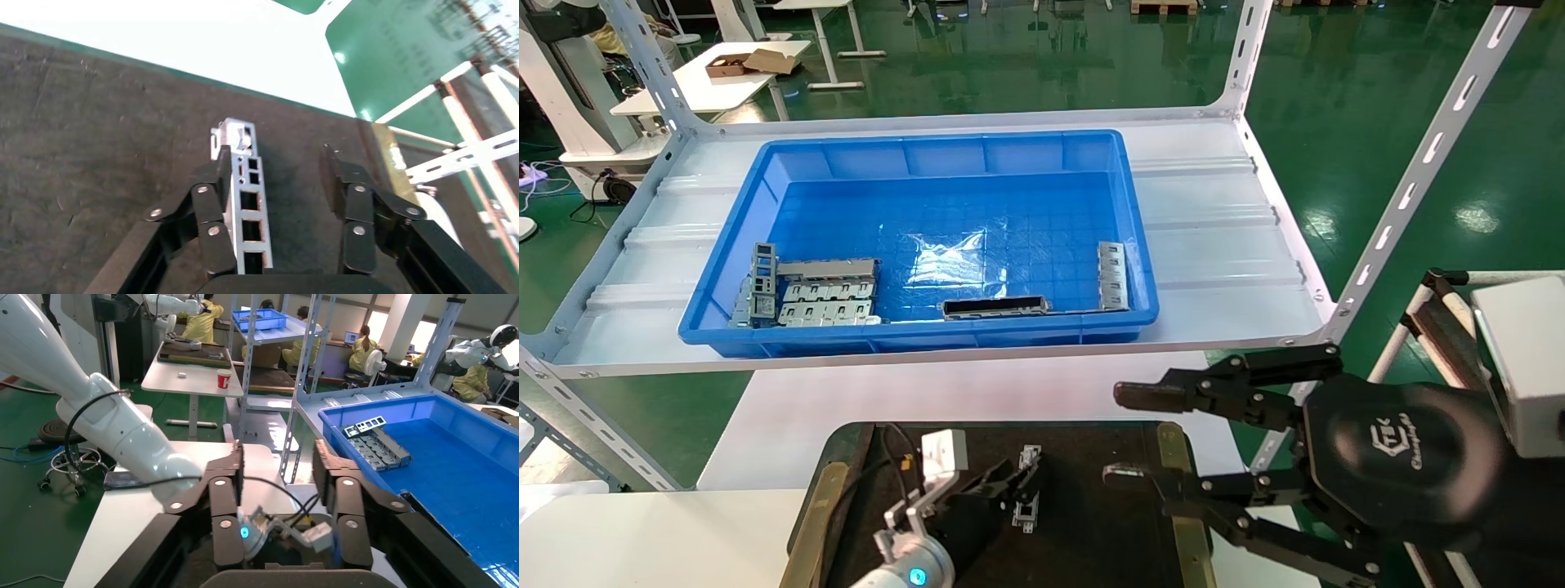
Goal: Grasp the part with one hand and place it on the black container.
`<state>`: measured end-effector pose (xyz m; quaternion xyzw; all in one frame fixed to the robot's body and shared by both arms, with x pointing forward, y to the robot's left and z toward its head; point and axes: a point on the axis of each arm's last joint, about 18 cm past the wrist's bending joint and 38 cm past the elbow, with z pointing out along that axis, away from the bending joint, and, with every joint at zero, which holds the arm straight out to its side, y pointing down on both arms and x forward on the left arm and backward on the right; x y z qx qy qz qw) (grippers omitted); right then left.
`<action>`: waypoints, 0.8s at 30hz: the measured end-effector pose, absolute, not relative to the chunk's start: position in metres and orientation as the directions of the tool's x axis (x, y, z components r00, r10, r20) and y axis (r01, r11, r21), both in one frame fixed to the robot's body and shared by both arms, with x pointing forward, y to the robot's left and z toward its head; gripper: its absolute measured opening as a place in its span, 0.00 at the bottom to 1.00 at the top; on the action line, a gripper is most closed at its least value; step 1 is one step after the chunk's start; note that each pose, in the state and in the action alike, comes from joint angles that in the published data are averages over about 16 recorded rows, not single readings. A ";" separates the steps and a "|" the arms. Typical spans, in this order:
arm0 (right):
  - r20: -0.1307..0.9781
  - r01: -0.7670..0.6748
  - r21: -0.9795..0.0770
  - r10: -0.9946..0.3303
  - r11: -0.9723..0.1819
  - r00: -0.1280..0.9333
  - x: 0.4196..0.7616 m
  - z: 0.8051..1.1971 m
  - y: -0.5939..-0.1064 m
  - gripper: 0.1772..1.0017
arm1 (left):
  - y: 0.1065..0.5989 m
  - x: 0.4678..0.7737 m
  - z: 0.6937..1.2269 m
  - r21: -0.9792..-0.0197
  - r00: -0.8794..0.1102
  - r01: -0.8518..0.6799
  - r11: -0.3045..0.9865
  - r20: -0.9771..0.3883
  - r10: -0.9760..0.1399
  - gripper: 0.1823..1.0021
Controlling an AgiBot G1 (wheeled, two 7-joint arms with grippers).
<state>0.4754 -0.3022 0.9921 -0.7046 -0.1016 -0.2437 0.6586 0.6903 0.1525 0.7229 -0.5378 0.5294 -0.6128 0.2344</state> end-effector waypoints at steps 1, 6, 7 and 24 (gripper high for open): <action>0.477 0.464 -0.879 -0.178 -0.112 0.861 0.475 0.992 -0.302 0.26 | 0.156 0.688 0.726 -0.904 -0.326 -0.280 -0.322 0.405 -0.854 0.41; 0.477 0.464 -0.879 -0.178 -0.112 0.861 0.475 0.992 -0.302 0.39 | 0.177 0.675 0.744 -0.924 -0.399 -0.265 -0.274 0.364 -0.842 0.53; 0.477 0.464 -0.879 -0.178 -0.112 0.861 0.475 0.992 -0.302 0.41 | 0.182 0.671 0.747 -0.929 -0.414 -0.262 -0.263 0.354 -0.839 0.56; 0.477 0.464 -0.879 -0.178 -0.112 0.861 0.475 0.992 -0.302 0.86 | 0.277 0.612 0.799 -0.984 -0.607 -0.173 -0.047 0.144 -0.782 0.92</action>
